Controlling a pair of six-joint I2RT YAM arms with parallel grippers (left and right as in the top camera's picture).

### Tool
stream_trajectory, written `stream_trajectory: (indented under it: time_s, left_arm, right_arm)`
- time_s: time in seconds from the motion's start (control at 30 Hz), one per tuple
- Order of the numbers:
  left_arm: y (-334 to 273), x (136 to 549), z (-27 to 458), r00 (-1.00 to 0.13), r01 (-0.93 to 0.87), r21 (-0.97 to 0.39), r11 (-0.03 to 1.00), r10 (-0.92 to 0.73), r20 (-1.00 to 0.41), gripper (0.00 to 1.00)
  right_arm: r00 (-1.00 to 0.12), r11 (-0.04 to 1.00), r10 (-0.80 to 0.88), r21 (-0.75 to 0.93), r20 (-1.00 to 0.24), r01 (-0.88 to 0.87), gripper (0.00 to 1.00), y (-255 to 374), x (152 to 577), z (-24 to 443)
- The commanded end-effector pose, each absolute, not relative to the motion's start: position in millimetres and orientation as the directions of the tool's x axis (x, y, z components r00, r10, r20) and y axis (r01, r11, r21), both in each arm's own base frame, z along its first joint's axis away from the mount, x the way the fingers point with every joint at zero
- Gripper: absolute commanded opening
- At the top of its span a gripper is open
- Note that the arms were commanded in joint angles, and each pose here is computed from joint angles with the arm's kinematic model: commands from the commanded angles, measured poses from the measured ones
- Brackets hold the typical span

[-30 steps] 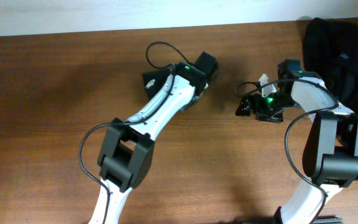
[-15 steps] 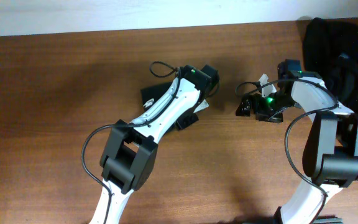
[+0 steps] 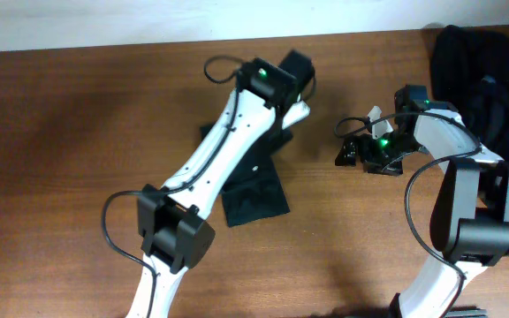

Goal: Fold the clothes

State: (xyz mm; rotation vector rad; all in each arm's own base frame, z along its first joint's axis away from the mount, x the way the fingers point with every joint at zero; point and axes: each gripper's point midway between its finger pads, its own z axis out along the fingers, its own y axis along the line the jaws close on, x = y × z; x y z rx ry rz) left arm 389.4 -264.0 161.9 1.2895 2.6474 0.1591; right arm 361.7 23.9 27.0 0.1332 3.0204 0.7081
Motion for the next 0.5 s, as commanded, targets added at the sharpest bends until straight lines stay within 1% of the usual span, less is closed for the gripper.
stream_trajectory:
  time_s: [0.0, 0.03, 0.1, 0.13, 0.23, 0.27, 0.33, 0.4, 0.43, 0.47]
  left_arm:
    - [-257, 413, 179, -0.667, 0.687, 0.175, 0.705, 0.708, -0.233, 0.46]
    - [-254, 420, 177, -0.687, 0.664, 0.172, 0.728, 0.684, -0.246, 0.35]
    - [-241, 431, 174, -0.741, 0.6, 0.159, 0.784, 0.62, -0.259, 0.24]
    - [-233, 437, 174, -0.767, 0.564, 0.152, 0.812, 0.583, -0.266, 0.2]
    - [-216, 453, 176, -0.804, 0.494, 0.143, 0.858, 0.513, -0.299, 0.19]
    - [-210, 459, 177, -0.812, 0.472, 0.142, 0.87, 0.492, -0.314, 0.19]
    - [-199, 470, 175, -0.826, 0.438, 0.139, 0.888, 0.459, -0.328, 0.19]
    - [-187, 476, 171, -0.842, 0.41, 0.136, 0.902, 0.432, -0.324, 0.21]
    - [-179, 479, 167, -0.853, 0.393, 0.135, 0.91, 0.415, -0.316, 0.21]
    - [-173, 481, 165, -0.863, 0.375, 0.13, 0.918, 0.397, -0.311, 0.21]
  right_arm:
    - [-0.996, 0.894, 0.085, 0.444, -0.022, 0.066, 0.99, 22, 364, 28]
    - [-0.996, 0.893, 0.085, 0.444, -0.016, 0.069, 0.99, 22, 363, 28]
    - [-0.997, 0.89, 0.083, 0.449, 0.003, 0.075, 0.99, 24, 358, 28]
    - [-0.997, 0.885, 0.081, 0.459, 0.014, 0.078, 0.99, 27, 356, 29]
    - [-0.998, 0.869, 0.065, 0.49, 0.013, 0.063, 0.99, 36, 355, 32]
    - [-1.0, 0.848, 0.027, 0.529, -0.011, 0.017, 0.96, 45, 356, 36]
    - [-0.995, 0.769, -0.065, 0.632, -0.071, -0.096, 0.82, 68, 354, 53]
    - [-0.989, 0.72, -0.119, 0.677, -0.092, -0.15, 0.62, 84, 349, 66]
    - [-0.986, 0.714, -0.141, 0.681, -0.088, -0.163, 0.47, 90, 347, 69]
    - [-0.982, 0.71, -0.165, 0.681, -0.087, -0.179, 0.38, 96, 344, 72]
